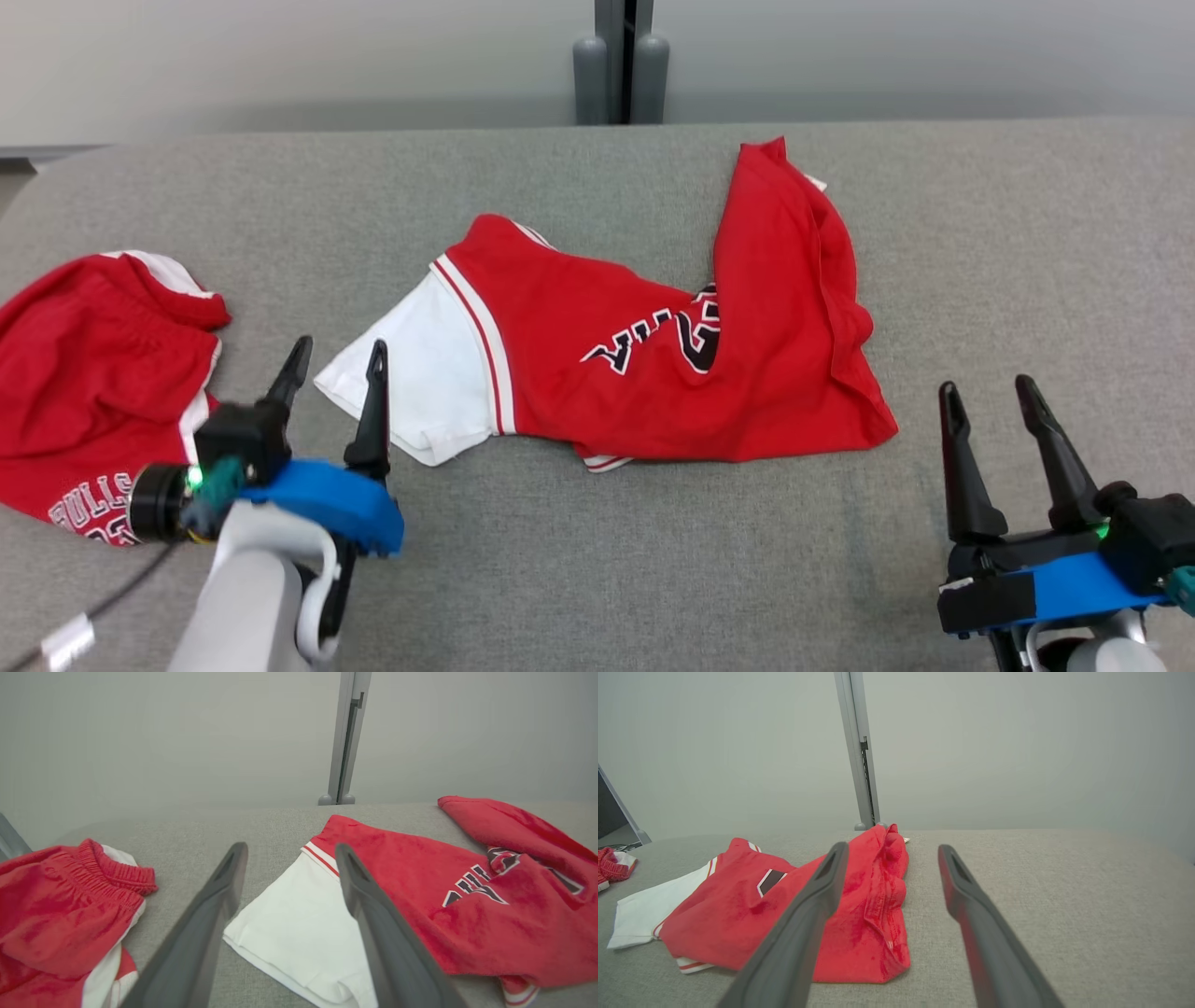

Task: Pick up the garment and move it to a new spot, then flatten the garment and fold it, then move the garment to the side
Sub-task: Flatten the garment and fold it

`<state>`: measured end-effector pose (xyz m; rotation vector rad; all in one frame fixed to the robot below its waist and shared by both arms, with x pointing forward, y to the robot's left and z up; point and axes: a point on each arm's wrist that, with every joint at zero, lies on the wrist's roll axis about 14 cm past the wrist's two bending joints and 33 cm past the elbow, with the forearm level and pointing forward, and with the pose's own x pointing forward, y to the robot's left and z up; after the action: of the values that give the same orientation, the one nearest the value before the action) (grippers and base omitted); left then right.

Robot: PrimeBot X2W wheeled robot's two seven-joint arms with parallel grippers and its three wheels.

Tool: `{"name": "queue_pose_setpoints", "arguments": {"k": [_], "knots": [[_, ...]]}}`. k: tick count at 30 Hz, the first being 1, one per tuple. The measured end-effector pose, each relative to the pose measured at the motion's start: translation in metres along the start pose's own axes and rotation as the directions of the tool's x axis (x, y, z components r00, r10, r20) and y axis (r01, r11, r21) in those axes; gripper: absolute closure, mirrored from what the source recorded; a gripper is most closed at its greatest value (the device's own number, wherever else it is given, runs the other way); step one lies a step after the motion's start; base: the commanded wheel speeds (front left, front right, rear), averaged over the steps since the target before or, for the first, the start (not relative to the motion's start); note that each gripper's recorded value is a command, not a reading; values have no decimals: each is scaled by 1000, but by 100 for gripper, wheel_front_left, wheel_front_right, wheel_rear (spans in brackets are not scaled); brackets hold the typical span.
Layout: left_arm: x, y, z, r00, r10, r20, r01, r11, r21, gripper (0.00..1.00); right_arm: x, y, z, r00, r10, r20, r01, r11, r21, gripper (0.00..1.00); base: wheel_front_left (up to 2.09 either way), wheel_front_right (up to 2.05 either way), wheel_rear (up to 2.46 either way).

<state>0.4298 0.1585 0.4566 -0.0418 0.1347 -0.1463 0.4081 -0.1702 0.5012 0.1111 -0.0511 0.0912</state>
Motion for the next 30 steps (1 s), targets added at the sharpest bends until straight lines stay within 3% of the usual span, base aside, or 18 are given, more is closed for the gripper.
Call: {"name": "queue_pose_setpoints", "arguments": {"k": [9, 17, 18, 19, 20, 30], "knots": [[30, 22, -70, 940, -6, -340, -19, 997, -70, 0, 7, -4, -30, 997, -11, -73, 14, 1000, 28, 0, 0, 0, 0], [29, 38, -103, 885, 31, -465, -80, 993, -86, 0, 5, -9, -45, 993, -29, -113, 33, 999, 33, 0, 0, 0, 0], [29, 38, -105, 879, 30, -476, -83, 992, -92, 21, 6, -9, -46, 993, -28, -117, 33, 999, 33, 0, 0, 0, 0], [30, 38, -106, 876, 27, -481, -83, 992, -97, 64, 7, -10, -48, 992, -28, -120, 32, 999, 33, 0, 0, 0, 0], [32, 38, -106, 876, 24, -482, -83, 991, -101, 100, 7, -10, -49, 992, -29, -125, 33, 999, 32, 0, 0, 0, 0], [38, 35, -106, 893, 12, -451, -66, 992, -104, 100, 13, -1, -89, 961, 28, -273, -27, 1000, 6, 0, 0, 0, 0]]}}
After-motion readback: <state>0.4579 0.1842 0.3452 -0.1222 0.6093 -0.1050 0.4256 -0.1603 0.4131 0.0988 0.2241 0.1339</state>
